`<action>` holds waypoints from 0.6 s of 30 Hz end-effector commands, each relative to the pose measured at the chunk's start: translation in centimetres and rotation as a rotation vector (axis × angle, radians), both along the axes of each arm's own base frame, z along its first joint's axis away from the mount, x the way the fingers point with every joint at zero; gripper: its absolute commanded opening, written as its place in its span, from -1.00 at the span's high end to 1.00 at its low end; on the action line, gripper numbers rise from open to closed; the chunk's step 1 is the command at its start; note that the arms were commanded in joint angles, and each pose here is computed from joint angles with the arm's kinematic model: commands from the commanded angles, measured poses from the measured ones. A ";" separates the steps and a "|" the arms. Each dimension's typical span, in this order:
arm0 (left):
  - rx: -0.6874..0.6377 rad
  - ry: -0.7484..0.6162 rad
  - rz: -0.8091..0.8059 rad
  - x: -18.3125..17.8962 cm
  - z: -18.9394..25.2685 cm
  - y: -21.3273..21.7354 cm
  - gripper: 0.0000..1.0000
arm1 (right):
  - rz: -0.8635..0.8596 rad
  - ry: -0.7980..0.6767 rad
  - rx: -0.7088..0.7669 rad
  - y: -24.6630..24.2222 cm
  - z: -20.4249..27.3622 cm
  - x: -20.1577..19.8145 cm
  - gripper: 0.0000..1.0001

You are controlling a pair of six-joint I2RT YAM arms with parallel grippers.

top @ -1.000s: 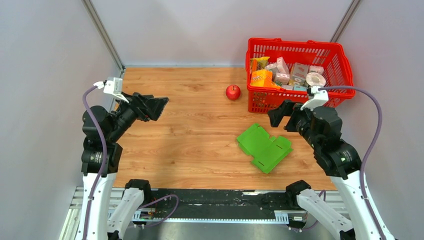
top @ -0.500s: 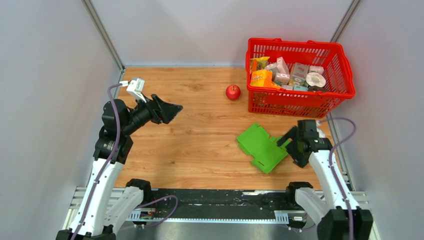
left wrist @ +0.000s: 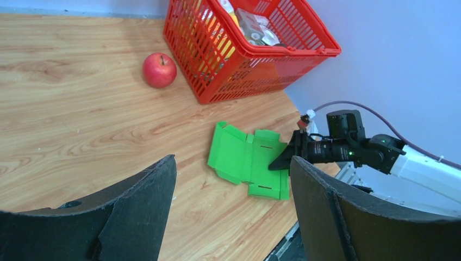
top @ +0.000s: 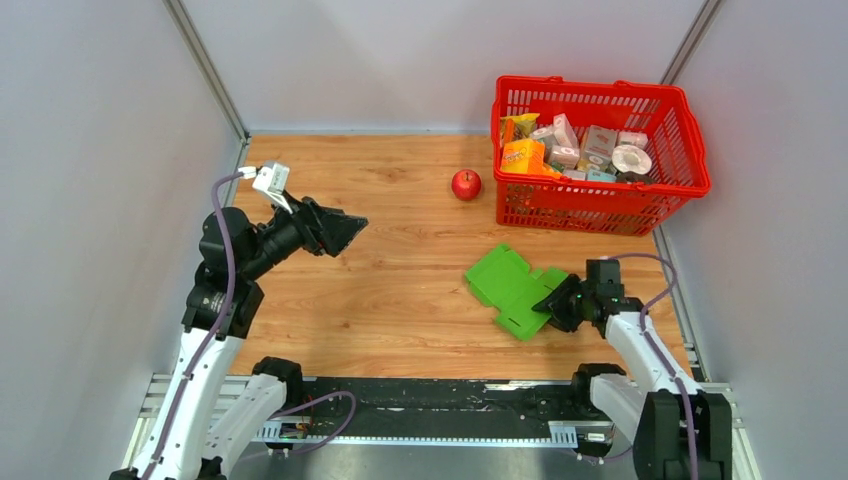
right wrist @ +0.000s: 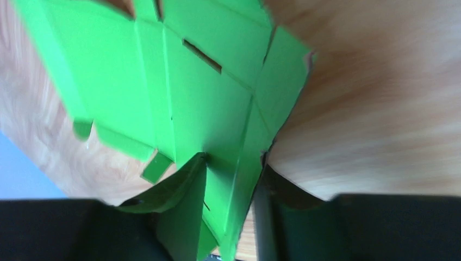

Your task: Fold the paper box

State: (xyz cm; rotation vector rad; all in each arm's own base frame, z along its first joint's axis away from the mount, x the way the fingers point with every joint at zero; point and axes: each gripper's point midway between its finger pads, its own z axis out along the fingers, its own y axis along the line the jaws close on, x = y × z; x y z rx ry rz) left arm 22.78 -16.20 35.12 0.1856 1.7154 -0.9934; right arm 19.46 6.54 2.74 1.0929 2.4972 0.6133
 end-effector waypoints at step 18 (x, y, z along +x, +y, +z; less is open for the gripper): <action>0.142 0.249 0.031 -0.7 -12.9 0.4 -0.48 | 1.378 -0.185 -0.365 19.3 4.6 5.5 1.00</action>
